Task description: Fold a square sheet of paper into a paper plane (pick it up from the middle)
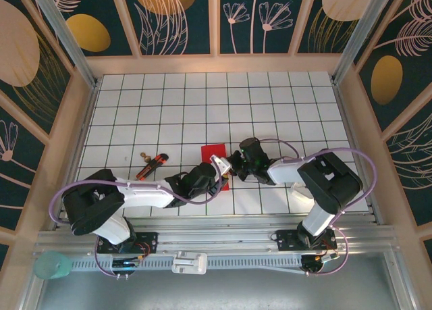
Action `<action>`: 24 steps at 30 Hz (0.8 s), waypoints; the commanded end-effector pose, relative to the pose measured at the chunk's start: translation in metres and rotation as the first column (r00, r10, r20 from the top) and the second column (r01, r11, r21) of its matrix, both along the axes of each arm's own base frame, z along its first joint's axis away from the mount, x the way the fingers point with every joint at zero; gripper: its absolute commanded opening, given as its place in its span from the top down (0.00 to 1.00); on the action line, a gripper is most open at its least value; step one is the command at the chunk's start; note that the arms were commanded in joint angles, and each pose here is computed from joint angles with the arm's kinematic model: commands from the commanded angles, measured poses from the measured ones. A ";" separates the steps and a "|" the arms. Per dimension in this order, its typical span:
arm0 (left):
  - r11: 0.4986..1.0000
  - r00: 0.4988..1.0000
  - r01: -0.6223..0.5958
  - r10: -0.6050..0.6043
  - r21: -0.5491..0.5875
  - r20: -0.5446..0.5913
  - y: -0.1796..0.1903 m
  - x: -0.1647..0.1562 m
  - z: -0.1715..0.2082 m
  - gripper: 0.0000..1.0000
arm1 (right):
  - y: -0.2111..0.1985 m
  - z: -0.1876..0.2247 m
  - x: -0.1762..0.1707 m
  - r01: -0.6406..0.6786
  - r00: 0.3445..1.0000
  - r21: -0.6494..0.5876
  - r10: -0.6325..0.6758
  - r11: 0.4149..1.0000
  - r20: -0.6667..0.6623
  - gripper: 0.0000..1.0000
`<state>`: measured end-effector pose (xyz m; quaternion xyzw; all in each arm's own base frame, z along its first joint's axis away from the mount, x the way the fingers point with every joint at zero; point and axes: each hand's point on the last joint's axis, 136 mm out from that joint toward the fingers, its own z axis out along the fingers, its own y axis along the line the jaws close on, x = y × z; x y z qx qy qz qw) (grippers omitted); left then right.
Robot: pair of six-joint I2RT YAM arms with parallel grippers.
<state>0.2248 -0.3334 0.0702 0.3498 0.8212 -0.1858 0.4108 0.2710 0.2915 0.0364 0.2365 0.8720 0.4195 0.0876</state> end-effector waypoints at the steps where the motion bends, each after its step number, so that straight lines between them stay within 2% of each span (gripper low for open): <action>1: 1.000 1.000 0.015 -0.015 0.008 -0.022 -0.005 -0.003 -0.002 0.80 | -0.001 -0.010 -0.005 0.004 1.000 -0.007 -0.004 1.000 -0.023 0.99; 8: 1.000 0.999 0.026 -0.026 -0.017 -0.039 -0.007 -0.007 0.000 1.00 | -0.005 -0.008 -0.003 0.015 1.000 -0.009 -0.016 1.000 -0.018 0.96; 13: 0.991 0.994 0.089 -0.095 -0.095 -0.062 -0.014 -0.018 0.009 1.00 | -0.016 0.000 0.000 0.034 0.999 -0.015 -0.034 0.999 0.016 0.82; 16: 0.976 0.981 0.152 -0.167 -0.153 -0.093 -0.023 -0.026 0.014 1.00 | -0.029 0.010 0.001 0.035 0.997 -0.064 -0.031 0.997 0.069 0.72; 21: 0.935 0.948 0.208 -0.265 -0.286 -0.178 -0.036 -0.034 0.022 1.00 | -0.069 0.029 0.002 0.055 0.979 -0.227 -0.008 0.972 0.202 0.64; 24: 0.914 0.931 0.199 -0.289 -0.353 -0.223 -0.037 -0.033 0.025 1.00 | -0.068 0.046 0.008 0.011 0.955 -0.236 0.059 0.972 0.290 0.64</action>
